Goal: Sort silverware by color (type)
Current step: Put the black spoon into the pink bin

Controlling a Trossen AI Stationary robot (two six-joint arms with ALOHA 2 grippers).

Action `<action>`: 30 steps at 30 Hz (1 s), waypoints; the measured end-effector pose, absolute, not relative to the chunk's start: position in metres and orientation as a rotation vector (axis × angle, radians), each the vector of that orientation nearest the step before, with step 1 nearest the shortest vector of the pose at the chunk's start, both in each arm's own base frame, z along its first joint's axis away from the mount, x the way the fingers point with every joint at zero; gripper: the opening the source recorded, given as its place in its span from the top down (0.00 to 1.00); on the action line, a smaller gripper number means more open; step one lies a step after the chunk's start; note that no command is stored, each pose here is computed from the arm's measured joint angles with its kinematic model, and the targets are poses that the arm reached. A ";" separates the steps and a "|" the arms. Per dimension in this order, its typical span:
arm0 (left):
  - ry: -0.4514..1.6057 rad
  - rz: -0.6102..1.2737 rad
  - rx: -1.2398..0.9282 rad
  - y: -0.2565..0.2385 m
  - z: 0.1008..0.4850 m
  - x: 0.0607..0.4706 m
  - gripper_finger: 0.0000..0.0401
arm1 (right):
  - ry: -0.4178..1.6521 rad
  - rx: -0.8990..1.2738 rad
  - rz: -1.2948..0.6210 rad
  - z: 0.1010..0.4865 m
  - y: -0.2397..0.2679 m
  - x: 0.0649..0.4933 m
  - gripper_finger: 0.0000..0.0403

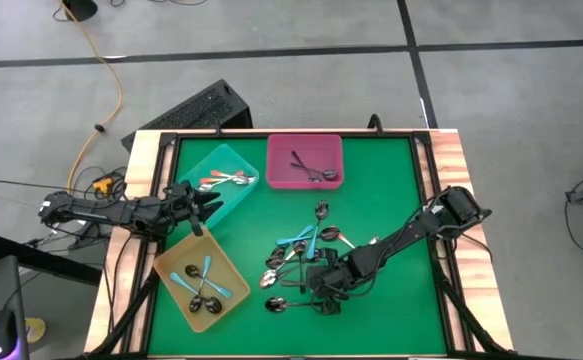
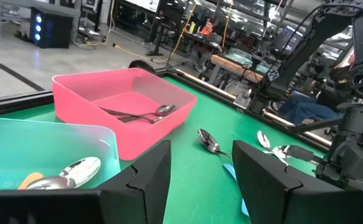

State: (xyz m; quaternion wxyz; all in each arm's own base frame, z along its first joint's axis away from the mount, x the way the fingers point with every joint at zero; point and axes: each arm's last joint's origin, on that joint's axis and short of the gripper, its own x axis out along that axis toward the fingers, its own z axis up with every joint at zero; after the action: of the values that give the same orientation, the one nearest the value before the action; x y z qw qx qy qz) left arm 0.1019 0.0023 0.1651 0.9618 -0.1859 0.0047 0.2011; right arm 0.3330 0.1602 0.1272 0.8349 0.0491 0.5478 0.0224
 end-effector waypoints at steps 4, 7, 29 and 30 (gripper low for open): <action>0.008 0.418 -0.374 0.003 0.165 0.102 0.61 | 1.136 0.117 0.051 0.128 0.159 0.336 0.96; 0.005 0.429 -0.375 0.003 0.165 0.102 0.61 | 1.131 0.123 0.048 0.129 0.157 0.338 0.96; 0.003 0.430 -0.387 0.003 0.165 0.102 0.61 | 1.085 0.122 0.023 0.130 0.158 0.340 0.97; 0.001 0.431 -0.394 0.003 0.165 0.102 0.61 | 1.084 0.122 0.021 0.130 0.158 0.340 0.97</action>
State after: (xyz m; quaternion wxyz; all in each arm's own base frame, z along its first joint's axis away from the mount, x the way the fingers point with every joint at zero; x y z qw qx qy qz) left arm 0.1016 0.0029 0.1651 0.9577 -0.1940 0.0005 0.2126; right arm 0.3404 0.1578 0.1297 0.8549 0.0579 0.5154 0.0101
